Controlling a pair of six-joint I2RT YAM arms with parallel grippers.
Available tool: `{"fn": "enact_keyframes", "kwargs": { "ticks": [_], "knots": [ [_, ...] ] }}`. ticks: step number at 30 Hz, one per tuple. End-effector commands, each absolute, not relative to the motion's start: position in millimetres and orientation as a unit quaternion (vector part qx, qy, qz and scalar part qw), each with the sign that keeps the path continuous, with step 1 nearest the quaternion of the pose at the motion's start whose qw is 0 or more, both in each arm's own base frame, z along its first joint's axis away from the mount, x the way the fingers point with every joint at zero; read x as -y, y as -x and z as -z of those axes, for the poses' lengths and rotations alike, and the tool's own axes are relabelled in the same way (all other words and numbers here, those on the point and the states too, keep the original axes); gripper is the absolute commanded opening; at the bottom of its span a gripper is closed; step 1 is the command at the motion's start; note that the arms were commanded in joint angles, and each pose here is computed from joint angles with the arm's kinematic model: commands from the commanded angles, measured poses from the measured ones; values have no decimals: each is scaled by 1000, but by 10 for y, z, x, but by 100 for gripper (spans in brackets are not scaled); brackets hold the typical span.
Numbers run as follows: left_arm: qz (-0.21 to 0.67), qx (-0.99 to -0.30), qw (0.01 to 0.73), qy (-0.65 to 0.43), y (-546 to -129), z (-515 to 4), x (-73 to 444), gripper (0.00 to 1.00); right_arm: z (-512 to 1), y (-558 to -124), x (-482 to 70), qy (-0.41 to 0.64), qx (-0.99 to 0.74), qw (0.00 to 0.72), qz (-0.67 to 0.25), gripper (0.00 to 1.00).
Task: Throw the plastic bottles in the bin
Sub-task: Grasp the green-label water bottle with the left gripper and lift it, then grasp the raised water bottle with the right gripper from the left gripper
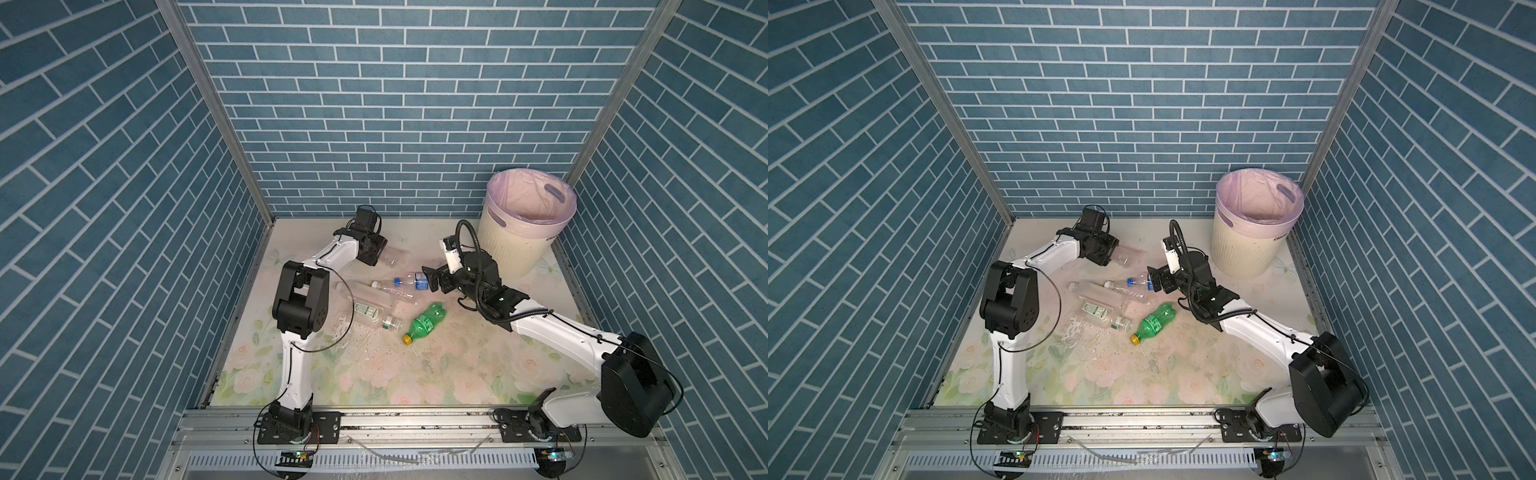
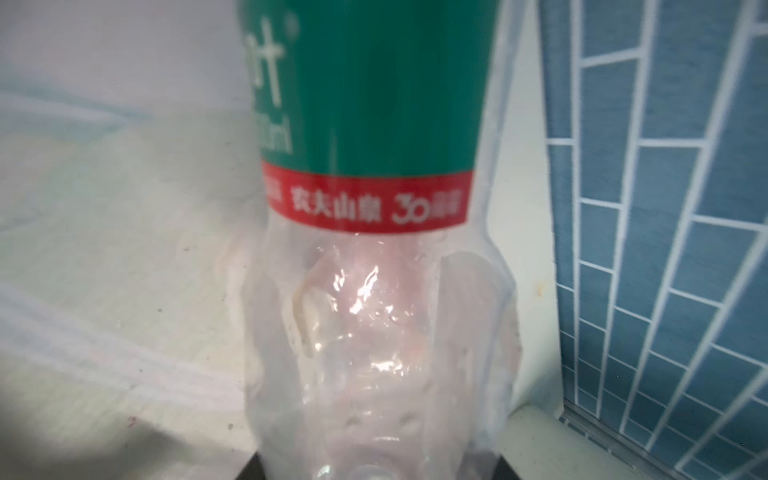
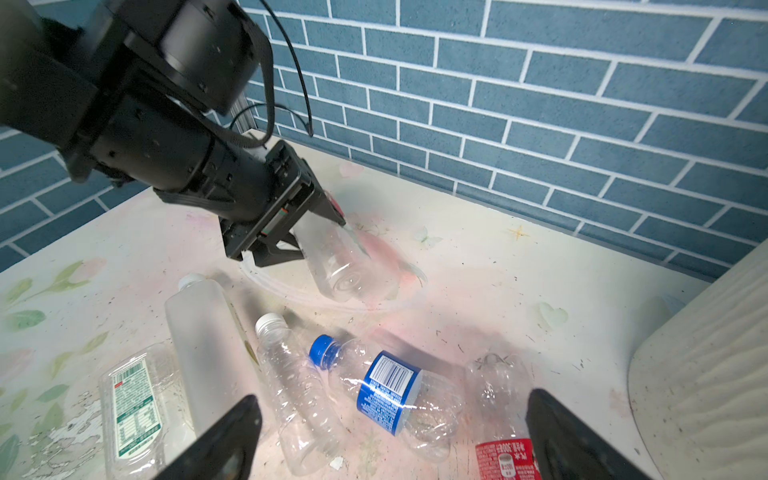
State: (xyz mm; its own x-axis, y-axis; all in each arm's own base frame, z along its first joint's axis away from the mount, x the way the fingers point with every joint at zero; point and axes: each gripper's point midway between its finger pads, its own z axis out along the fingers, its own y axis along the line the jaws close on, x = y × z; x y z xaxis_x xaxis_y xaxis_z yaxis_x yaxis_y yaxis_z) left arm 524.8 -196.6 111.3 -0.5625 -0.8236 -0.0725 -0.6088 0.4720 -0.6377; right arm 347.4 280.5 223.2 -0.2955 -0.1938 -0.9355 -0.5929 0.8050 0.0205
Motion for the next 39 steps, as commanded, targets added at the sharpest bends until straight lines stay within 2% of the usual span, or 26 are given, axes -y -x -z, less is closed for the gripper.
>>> {"fn": "enact_keyframes", "kwargs": {
  "ticks": [1,5,11,17,23,28,39],
  "knots": [
    [322,-849,234,348,-5303,-1514,2042,52,-2241,-3434,-2851,257,-775,542,-200,99],
    [356,-846,229,325,-5256,-1580,2145,51,-2330,-3443,-2860,254,-778,538,-202,99],
    [439,-829,248,242,-5202,-2024,2433,52,-2614,-3403,-2885,226,-788,519,-242,99],
    [464,-825,286,149,-4919,-2492,2571,52,-2900,-3418,-2939,200,-785,510,-288,99],
    [506,-798,317,84,-4612,-2873,2700,52,-2958,-3620,-3048,171,-779,511,-319,99],
    [489,-810,322,31,-4372,-2971,2773,53,-3044,-3669,-3169,163,-765,509,-359,99],
    [513,-794,326,29,-4231,-2999,2747,53,-3195,-3741,-3285,150,-744,518,-394,98]
  ]
}}
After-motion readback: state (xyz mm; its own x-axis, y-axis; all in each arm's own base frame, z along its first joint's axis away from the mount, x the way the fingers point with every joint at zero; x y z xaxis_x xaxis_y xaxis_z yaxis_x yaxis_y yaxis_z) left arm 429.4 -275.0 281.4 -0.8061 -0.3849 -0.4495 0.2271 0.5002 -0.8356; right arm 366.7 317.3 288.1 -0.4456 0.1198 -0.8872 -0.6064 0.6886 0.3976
